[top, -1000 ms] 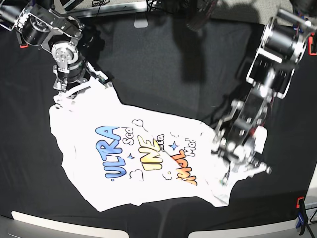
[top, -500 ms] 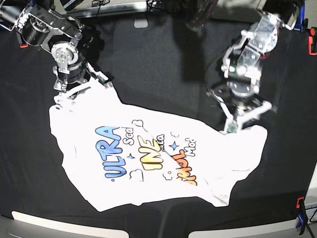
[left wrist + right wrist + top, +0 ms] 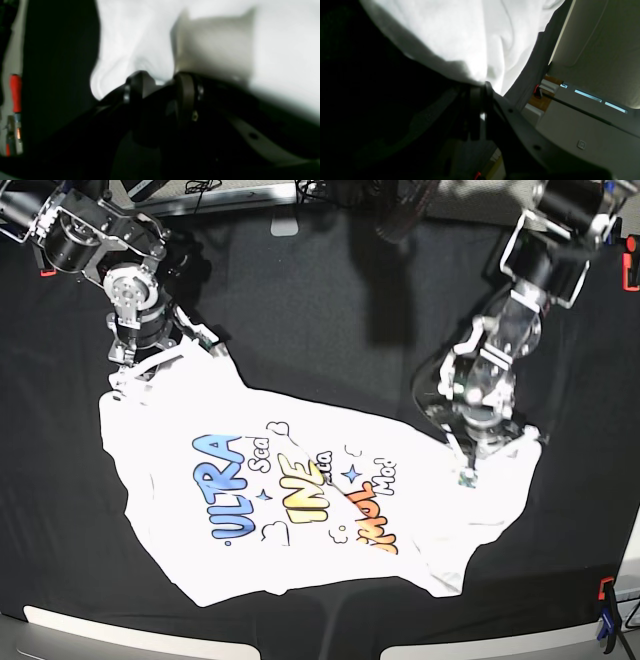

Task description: Layout the t-shirt on the table in an organized manner, then fold the t-shirt properly

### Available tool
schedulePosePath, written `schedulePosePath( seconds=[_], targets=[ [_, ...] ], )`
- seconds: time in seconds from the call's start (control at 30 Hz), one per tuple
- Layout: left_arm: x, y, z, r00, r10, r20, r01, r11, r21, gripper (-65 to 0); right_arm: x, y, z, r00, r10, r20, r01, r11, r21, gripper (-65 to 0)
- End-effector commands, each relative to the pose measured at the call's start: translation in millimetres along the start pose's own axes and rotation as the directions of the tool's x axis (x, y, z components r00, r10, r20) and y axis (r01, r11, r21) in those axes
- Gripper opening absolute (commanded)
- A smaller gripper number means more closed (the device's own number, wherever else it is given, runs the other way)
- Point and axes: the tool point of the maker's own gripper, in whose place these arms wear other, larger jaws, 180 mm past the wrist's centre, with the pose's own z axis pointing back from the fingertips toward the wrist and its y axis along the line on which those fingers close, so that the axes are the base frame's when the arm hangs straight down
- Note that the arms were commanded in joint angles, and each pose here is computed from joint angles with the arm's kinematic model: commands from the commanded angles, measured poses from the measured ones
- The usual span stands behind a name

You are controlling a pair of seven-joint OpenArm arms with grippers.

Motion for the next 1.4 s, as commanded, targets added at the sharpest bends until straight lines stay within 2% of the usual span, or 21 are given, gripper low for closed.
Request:
schedulePosePath(
  seconds=[0.0, 0.1, 0.27, 0.43, 0.6, 0.9, 1.03, 1.17, 1.23, 1.33, 1.37],
  targets=[
    [-1, 10, -6, 0.999, -0.014, -0.031, 0.014, 1.0, 0.016, -44.5, -3, -16, 0, 1.0, -0.006, -0.005, 0.006, 0.999, -0.048, -65.0],
    [3, 22, -16, 0.998, -0.035, -0.051, 0.037, 0.998, 0.049, -44.5, -2, -16, 0, 1.0, -0.006, 0.001, 0.006, 0.999, -0.048, -65.0],
    [46, 46, -16, 0.999, -0.049, 0.021, 0.046, 0.993, 0.109, -44.5, -2, -16, 0, 1.0, -0.006, 0.002, 0.006, 0.999, -0.047, -65.0],
    [96, 61, -12, 0.993, -0.068, 0.094, 0.058, 0.993, 0.104, -44.6, -2, -16, 0, 1.0, -0.006, 0.001, 0.006, 0.999, -0.048, -65.0],
    [111, 66, -10, 0.99, -0.066, 0.126, 0.052, 0.993, 0.11, -45.1, -2, -16, 0, 1.0, -0.006, 0.002, 0.006, 0.999, -0.048, -65.0],
    [101, 50, -13, 0.981, -0.154, 0.116, 0.151, 0.988, 0.034, -46.5, -2, -16, 0, 1.0, -0.006, -0.001, 0.006, 0.999, -0.048, -65.0],
    [106, 38, -12, 0.967, -0.209, 0.145, 0.215, 0.976, -0.026, -46.5, -2, -16, 0, 1.0, -0.006, -0.001, 0.006, 0.999, -0.048, -65.0],
    [124, 31, -7, 0.979, -0.122, 0.165, 0.143, 0.982, -0.124, -46.5, -2, -16, 0, 1.0, -0.006, 0.0, 0.006, 0.999, -0.047, -65.0],
    [141, 30, -2, 0.969, -0.141, 0.201, 0.176, 0.97, -0.169, -46.5, -2, -16, 0, 1.0, -0.006, -0.001, 0.006, 0.999, -0.047, -65.0],
    [160, 34, 5, 0.929, -0.279, 0.242, 0.329, 0.923, -0.201, -46.5, -2, -16, 0, 1.0, -0.006, -0.001, 0.006, 0.999, -0.047, -65.0],
    [168, 36, 9, 0.926, -0.274, 0.258, 0.335, 0.914, -0.229, -46.5, -2, -16, 0, 1.0, -0.006, 0.0, 0.006, 0.999, -0.047, -65.0]
  ],
)
